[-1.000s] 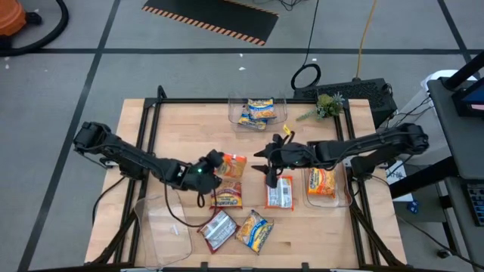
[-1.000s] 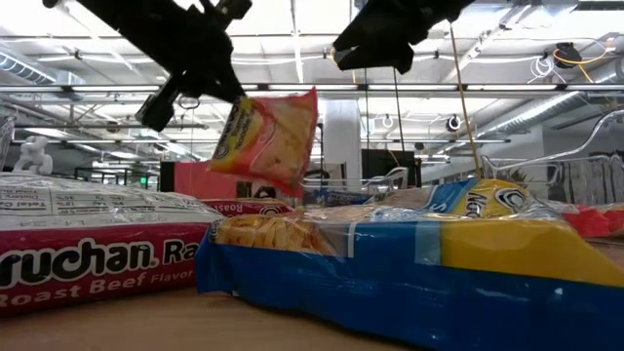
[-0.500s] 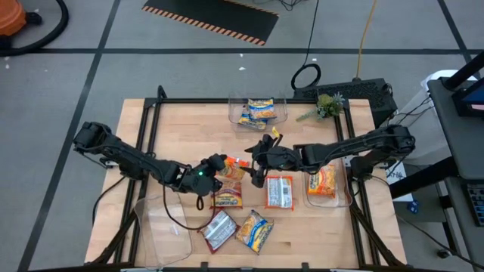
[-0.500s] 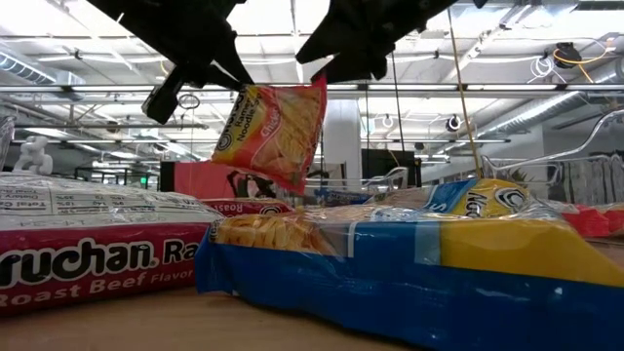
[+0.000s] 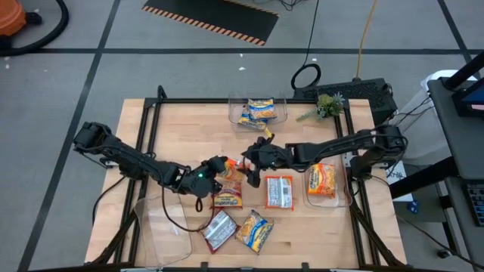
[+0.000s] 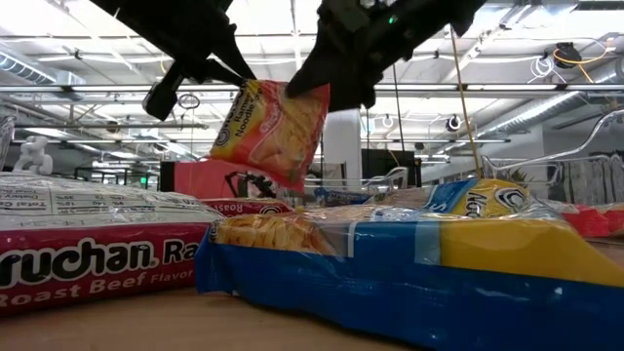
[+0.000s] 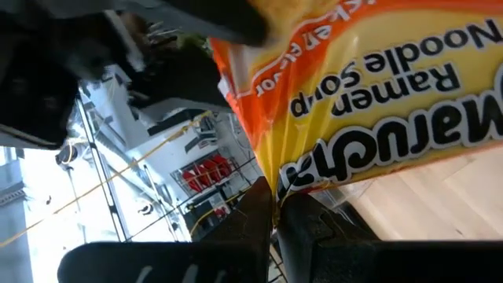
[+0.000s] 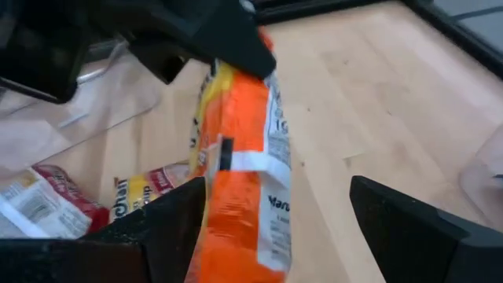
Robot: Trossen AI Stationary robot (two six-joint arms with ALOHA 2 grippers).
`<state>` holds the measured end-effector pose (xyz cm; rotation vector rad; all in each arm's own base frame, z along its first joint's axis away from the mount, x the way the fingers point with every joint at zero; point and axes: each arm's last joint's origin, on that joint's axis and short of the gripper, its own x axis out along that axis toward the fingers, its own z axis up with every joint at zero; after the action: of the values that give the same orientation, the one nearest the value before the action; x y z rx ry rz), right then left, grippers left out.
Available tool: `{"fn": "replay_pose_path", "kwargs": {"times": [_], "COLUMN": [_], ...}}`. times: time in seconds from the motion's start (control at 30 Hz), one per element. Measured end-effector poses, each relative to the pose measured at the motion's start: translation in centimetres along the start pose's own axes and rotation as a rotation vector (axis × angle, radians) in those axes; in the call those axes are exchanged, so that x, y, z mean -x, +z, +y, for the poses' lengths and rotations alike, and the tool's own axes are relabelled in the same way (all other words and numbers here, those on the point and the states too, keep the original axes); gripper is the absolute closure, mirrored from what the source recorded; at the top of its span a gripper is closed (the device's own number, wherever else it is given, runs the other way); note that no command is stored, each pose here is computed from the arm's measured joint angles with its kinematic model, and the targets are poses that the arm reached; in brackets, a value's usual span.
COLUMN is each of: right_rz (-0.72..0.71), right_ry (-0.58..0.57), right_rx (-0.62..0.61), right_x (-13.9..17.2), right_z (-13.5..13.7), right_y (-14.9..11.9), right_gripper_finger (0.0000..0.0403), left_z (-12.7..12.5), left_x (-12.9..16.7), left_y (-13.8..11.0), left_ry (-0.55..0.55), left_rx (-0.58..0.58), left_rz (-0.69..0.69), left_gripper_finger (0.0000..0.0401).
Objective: Sort Maruchan noodles
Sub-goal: Put the left orange noodle pack into the right transparent bin
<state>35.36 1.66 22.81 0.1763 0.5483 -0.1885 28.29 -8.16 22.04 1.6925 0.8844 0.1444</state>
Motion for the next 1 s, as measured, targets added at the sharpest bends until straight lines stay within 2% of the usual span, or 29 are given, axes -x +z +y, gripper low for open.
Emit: {"fn": "replay_pose_path", "kwargs": {"times": [0.3,0.6,0.77,0.87,1.0], "right_rz": [-0.011,0.017,0.032,0.034,0.048], "right_ry": [0.013,0.110,0.161,0.168,0.234], "right_rx": [-0.004,0.043,0.058,0.052,0.051], "right_x": [-1.4,-1.4,-1.4,-1.4,-1.4], "right_z": [-0.6,-0.5,-0.4,-0.4,-0.2], "right_y": [-0.3,-0.4,-0.5,-0.5,-0.5], "right_gripper_finger": [0.0100,0.0159,0.0184,0.0200,0.0228], "left_z": [0.0,0.1,0.7,0.8,0.8], "left_x": [0.0,0.0,0.0,0.0,0.0], "left_y": [0.0,0.1,0.4,0.4,0.4], "left_ry": [0.000,0.008,0.031,0.037,0.037], "left_rx": [0.003,0.017,0.064,0.055,0.056], "left_rz": [0.003,-0.010,-0.105,-0.113,-0.113], "left_gripper_finger": [0.0385,0.0385,0.0385,0.0385,0.0385]}}
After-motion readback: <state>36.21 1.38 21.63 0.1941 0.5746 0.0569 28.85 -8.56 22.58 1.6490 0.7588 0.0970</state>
